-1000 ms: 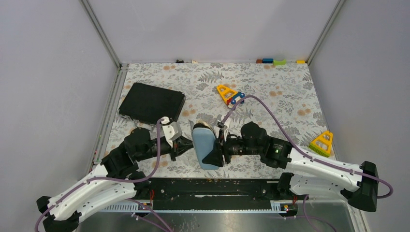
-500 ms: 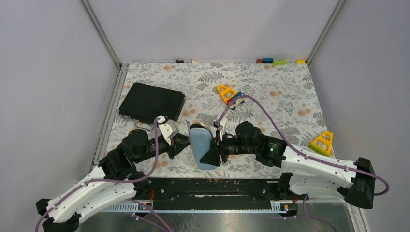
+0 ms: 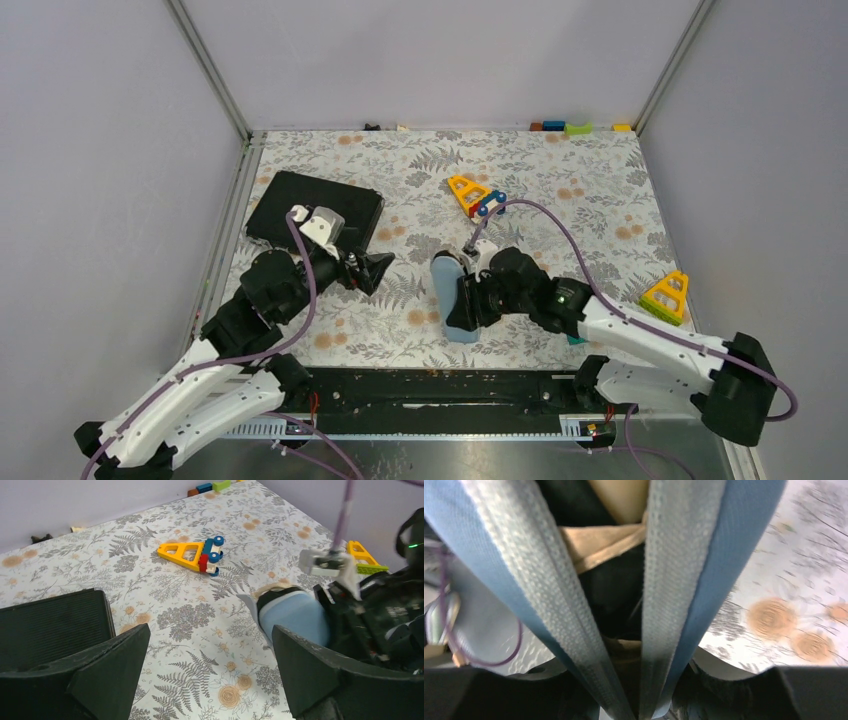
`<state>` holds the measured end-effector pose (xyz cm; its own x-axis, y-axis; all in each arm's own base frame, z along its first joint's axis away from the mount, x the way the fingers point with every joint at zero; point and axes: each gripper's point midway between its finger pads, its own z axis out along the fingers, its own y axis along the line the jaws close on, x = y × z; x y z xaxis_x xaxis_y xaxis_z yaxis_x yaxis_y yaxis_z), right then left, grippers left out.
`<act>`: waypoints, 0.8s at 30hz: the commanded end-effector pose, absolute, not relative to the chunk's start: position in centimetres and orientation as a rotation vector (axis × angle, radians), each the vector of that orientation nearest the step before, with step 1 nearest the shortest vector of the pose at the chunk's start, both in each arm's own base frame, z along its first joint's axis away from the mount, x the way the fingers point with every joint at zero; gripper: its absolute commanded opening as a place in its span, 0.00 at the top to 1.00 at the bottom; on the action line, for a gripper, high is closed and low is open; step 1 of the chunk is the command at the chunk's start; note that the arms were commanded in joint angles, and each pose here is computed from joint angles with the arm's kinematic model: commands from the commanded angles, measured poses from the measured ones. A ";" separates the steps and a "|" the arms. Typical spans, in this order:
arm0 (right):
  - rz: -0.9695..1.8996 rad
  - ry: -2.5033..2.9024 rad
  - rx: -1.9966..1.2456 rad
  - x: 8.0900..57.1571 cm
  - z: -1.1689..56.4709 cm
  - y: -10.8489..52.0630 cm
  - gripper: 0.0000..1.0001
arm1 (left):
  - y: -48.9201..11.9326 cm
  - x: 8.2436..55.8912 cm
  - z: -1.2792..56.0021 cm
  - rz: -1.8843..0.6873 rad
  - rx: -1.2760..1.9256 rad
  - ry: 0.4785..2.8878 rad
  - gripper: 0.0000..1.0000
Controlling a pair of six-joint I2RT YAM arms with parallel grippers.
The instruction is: Open the umbrella
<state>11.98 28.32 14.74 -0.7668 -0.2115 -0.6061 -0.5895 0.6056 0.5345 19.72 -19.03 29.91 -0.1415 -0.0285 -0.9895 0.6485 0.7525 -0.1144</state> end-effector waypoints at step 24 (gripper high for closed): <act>0.019 2.709 -0.165 21.8 6.5 13.8 0.00 | -18.5 20.1 32.2 -0.670 0.403 1.599 0.03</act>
<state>20.48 16.83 3.87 -0.9355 -0.1223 -0.3315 -0.1718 0.9773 0.1241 20.04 -18.75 29.46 -0.1947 -0.0623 -0.9789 0.6142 0.7704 -0.1712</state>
